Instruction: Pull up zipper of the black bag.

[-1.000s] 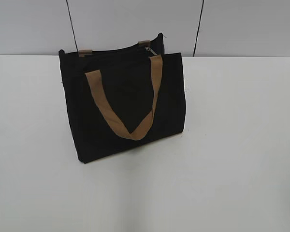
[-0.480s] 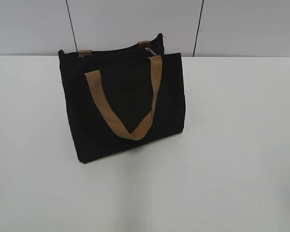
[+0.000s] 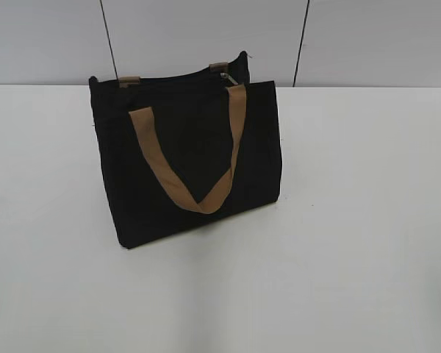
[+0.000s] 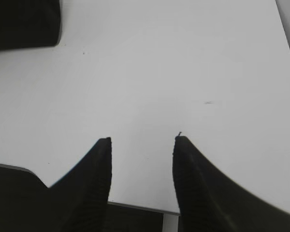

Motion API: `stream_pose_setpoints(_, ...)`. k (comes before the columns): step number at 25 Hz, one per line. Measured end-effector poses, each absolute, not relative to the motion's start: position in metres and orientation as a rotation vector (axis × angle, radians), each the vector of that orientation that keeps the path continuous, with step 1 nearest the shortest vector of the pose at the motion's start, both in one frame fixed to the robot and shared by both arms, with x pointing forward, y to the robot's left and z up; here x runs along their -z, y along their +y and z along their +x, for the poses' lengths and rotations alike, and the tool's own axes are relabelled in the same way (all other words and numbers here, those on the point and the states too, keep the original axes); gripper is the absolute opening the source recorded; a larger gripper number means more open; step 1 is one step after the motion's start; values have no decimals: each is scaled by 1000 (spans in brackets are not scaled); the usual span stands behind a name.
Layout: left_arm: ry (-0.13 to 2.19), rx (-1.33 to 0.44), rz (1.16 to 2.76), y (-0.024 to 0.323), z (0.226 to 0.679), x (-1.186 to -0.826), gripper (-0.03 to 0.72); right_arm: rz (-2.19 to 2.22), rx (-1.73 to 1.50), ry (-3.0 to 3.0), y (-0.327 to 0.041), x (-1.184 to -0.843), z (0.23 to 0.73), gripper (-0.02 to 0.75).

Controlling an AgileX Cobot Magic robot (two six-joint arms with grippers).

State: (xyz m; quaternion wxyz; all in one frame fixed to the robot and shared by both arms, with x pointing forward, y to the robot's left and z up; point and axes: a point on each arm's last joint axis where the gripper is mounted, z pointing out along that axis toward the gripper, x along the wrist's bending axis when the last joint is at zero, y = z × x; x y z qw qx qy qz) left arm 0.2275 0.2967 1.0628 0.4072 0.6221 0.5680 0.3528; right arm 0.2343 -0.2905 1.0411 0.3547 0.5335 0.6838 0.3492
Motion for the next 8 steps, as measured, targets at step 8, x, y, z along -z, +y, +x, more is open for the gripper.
stream_pose_setpoints(8, 1437, -893, 1565, 297, 228, -1063, 311, 1380, -904, 1767, -290, -1041, 234, 324)
